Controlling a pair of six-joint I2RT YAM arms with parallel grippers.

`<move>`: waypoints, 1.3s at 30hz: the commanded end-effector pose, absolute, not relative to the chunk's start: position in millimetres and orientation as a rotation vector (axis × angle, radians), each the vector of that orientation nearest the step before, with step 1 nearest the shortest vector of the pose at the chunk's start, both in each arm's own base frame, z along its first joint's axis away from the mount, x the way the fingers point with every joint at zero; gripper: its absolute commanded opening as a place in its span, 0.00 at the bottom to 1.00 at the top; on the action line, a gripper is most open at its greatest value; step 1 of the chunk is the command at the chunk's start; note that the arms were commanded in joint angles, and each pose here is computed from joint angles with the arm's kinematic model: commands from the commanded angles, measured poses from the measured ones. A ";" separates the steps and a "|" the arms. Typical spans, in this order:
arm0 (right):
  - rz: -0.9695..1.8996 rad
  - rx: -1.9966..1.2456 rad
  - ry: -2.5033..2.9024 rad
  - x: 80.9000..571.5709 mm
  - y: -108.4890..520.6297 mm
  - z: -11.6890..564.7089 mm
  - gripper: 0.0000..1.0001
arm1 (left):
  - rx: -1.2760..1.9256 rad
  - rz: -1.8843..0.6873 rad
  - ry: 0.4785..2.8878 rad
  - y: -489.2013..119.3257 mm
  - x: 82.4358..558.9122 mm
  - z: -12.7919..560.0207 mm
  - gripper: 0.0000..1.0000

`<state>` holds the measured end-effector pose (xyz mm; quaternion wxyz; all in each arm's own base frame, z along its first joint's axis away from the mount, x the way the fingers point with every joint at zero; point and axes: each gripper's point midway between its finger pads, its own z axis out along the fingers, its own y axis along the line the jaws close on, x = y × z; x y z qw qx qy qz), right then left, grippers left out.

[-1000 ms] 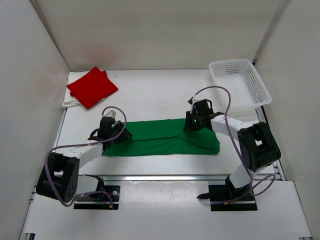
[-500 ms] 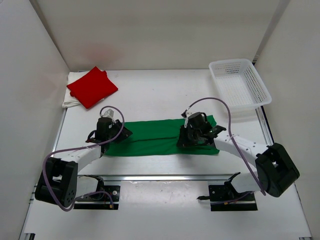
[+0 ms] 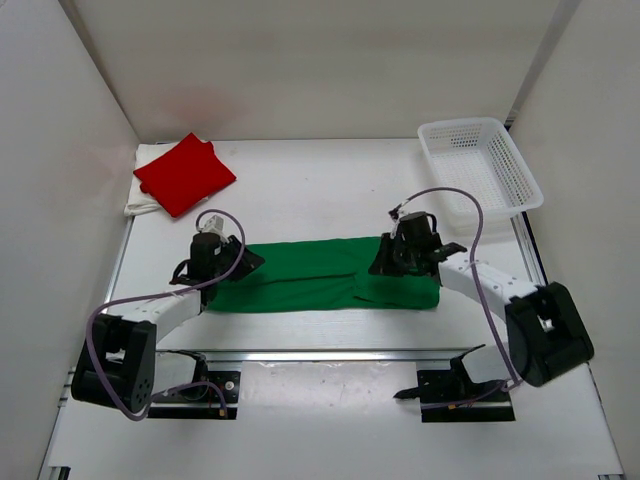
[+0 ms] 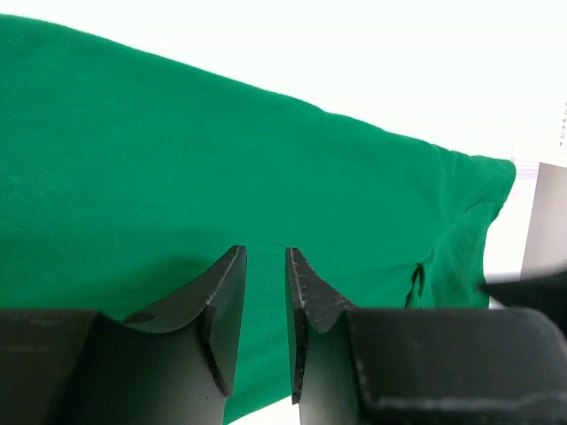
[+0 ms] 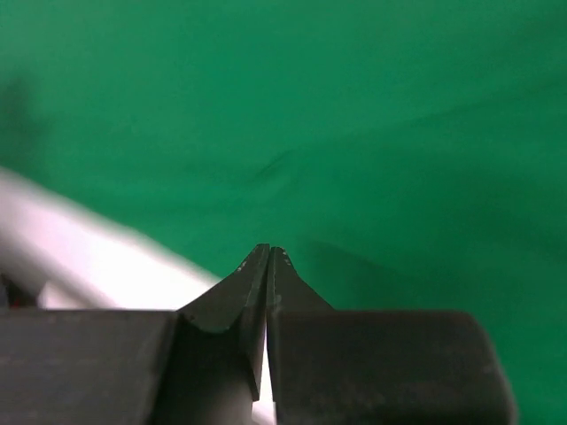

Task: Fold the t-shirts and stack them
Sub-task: Fold the other side of the tshirt into a rectangle, then rotate the tshirt 90 degrees

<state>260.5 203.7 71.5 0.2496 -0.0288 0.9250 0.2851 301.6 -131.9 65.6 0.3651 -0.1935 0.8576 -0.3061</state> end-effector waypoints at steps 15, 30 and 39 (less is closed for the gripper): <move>0.669 -0.210 2.404 575.2 289.1 87.9 0.00 | -0.284 -0.849 2.227 -160.6 271.7 87.6 0.40; 0.971 -0.398 2.140 367.3 307.4 191.3 0.38 | -0.325 -0.778 2.227 -133.6 272.1 86.5 0.42; 1.058 -0.406 2.326 301.6 369.6 91.3 0.48 | -0.282 -0.775 2.199 -133.2 279.8 105.2 0.44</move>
